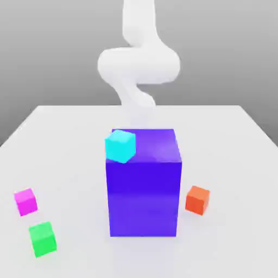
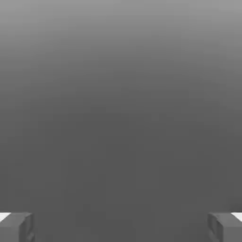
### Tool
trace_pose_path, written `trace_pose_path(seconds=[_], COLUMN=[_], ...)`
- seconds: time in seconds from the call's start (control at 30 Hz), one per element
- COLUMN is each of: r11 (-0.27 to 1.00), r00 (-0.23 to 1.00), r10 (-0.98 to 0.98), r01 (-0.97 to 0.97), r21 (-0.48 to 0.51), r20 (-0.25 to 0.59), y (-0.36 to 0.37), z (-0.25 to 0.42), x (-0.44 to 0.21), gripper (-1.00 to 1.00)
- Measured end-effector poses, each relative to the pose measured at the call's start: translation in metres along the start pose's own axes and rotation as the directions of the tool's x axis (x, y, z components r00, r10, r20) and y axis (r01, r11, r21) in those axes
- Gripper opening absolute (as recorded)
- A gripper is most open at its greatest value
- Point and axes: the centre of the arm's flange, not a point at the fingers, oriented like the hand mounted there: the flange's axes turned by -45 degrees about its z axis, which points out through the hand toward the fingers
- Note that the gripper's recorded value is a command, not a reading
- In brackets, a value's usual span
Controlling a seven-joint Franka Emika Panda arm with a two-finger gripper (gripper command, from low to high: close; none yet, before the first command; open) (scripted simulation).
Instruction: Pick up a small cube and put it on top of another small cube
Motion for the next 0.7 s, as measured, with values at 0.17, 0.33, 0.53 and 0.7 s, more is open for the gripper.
trace_pose_path(seconds=[0.17, 0.33, 0.53, 0.7], r11=[0.951, 0.811, 0.538, 0.247], r00=[0.955, 0.828, 0.585, 0.331], r10=[0.291, 0.557, 0.811, 0.939], r01=[-0.282, -0.524, -0.742, -0.840], r21=[-0.128, -0.261, -0.401, -0.484], r20=[0.063, 0.069, 0.005, -0.095], y=[0.044, 0.096, 0.165, 0.220], z=[0.073, 0.137, 0.201, 0.242], x=[-0.009, -0.032, -0.077, -0.128], gripper=[0.00, 0.00, 0.00, 0.00])
